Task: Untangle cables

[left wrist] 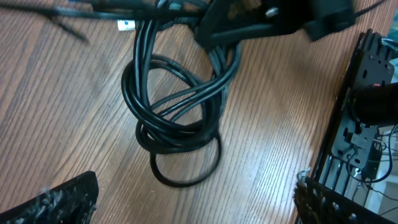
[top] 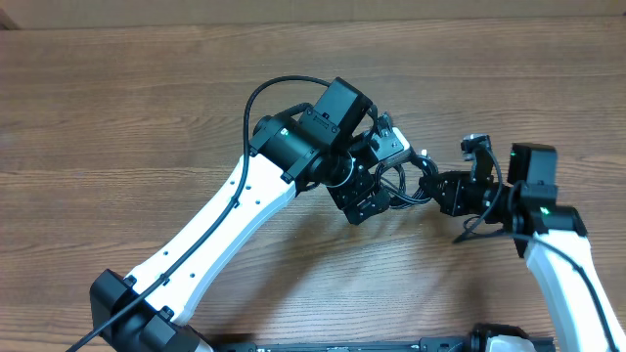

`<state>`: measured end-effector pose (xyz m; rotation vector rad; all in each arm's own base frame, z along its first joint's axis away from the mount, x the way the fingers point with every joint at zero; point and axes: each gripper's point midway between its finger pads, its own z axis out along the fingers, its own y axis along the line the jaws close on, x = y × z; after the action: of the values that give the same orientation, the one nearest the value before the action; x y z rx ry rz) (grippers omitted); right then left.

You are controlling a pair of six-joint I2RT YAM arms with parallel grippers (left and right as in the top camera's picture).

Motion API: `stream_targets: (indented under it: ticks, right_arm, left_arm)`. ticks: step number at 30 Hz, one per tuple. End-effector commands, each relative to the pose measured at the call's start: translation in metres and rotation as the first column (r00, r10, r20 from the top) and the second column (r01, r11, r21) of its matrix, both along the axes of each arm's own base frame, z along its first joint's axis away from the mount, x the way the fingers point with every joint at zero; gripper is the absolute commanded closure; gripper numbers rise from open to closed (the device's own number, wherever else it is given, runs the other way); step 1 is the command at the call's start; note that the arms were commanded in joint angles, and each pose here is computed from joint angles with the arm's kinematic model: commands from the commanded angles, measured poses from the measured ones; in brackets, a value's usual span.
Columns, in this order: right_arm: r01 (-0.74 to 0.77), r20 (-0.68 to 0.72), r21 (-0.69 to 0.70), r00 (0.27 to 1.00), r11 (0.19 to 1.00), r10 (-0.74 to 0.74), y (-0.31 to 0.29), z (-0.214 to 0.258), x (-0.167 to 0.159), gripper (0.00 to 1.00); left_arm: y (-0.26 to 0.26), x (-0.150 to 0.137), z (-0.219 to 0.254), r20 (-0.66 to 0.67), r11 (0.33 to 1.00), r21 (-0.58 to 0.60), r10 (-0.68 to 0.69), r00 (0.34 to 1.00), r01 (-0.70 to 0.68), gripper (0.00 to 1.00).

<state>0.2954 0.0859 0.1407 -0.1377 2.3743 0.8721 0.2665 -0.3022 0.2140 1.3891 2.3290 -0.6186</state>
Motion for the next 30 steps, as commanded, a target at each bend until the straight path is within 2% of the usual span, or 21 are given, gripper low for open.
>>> stream_targets:
  ticks: [1, 5, 11, 23, 24, 25, 26, 28, 30]
  right_arm:
    - [-0.034, 0.184, -0.005, 0.982, 0.999, 0.034, 0.004, 0.050, -0.004, 0.96]
    - [-0.042, 0.277, -0.006, 0.960, 0.999, 0.043, 0.007, 0.078, -0.018, 0.96]
    - [-0.071, 0.390, -0.001, 0.918, 0.997, 0.066, 0.015, 0.111, -0.044, 0.96]
    - [-0.042, 0.372, -0.018, 0.927, 0.999, 0.045, 0.011, 0.108, -0.050, 0.96]
    - [-0.042, 0.372, -0.018, 0.927, 0.999, 0.045, 0.011, 0.108, -0.050, 0.96]
    - [-0.042, 0.372, -0.018, 0.927, 0.999, 0.045, 0.011, 0.108, -0.050, 0.96]
    - [-0.042, 0.372, -0.018, 0.927, 0.999, 0.045, 0.011, 0.108, -0.050, 0.96]
    - [-0.042, 0.372, -0.017, 0.927, 0.999, 0.045, 0.011, 0.108, -0.050, 0.96]
    - [-0.042, 0.372, -0.017, 0.927, 0.999, 0.045, 0.011, 0.108, -0.050, 0.96]
  left_arm:
    - [-0.003, -0.002, 0.019, 0.048, 0.998, -0.041, -0.034, 0.998, 0.036, 0.00]
    - [-0.018, -0.011, 0.029, 0.029, 0.988, -0.125, -0.086, 0.996, 0.089, 0.00]
    - [-0.031, -0.016, 0.034, 0.056, 0.981, -0.149, -0.118, 0.991, 0.125, 0.00]
    - [-0.041, -0.024, 0.043, 0.039, 0.961, -0.222, -0.161, 0.986, 0.165, 0.00]
    - [-0.040, -0.024, 0.042, 0.038, 0.962, -0.217, -0.159, 0.987, 0.163, 0.07]
    - [-0.038, -0.021, 0.042, 0.040, 0.965, -0.214, -0.149, 0.988, 0.154, 0.29]
    - [-0.036, -0.018, 0.042, 0.041, 0.966, -0.214, -0.141, 0.989, 0.146, 0.56]
    - [-0.032, -0.013, 0.042, 0.041, 0.968, -0.214, -0.126, 0.991, 0.132, 0.68]
    - [-0.029, -0.009, 0.042, 0.041, 0.970, -0.214, -0.112, 0.993, 0.119, 0.74]
